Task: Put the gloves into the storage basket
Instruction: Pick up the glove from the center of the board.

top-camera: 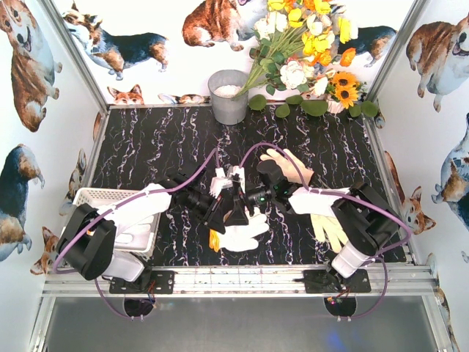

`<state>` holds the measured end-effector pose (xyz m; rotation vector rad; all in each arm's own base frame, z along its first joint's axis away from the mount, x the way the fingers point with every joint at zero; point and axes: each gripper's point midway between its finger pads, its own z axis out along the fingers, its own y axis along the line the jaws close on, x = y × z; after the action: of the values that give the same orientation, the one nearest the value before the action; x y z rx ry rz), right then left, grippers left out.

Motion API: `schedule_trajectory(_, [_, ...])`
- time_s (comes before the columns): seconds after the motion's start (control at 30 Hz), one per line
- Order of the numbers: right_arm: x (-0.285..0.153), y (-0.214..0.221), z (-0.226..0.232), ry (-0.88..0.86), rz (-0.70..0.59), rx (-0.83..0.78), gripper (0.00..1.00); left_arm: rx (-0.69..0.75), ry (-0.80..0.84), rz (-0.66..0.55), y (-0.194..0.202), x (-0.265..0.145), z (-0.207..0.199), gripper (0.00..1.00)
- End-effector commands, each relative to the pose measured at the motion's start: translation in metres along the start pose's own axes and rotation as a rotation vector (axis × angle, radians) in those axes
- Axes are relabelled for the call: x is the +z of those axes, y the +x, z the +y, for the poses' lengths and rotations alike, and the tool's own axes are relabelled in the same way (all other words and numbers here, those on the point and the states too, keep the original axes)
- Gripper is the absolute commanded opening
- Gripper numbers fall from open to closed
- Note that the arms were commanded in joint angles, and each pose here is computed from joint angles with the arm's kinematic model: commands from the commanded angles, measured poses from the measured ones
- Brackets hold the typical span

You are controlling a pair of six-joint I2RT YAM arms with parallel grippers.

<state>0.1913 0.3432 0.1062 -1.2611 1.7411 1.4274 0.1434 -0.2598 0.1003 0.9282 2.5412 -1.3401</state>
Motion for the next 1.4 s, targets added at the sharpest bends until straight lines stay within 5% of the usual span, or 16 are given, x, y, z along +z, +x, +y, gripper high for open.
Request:
schedule_trajectory(0.0, [0.011,-0.029,0.022,-0.125,-0.072,-0.114,0.73,0.048,0.049,-0.039,-0.014,-0.002,-0.011,0.00])
schedule_trajectory(0.67, [0.013,0.008,0.042,-0.167,0.029,-0.042,0.65,0.031,0.015,-0.111,-0.019,-0.008,-0.009,0.00])
schedule_trajectory(0.83, [0.013,0.010,0.043,-0.171,0.033,-0.033,0.54,0.032,0.023,-0.109,-0.018,-0.009,-0.010,0.00])
schedule_trajectory(1.37, [0.013,0.032,0.033,-0.122,0.071,-0.010,0.59,0.030,0.057,-0.130,-0.018,-0.013,-0.019,0.00])
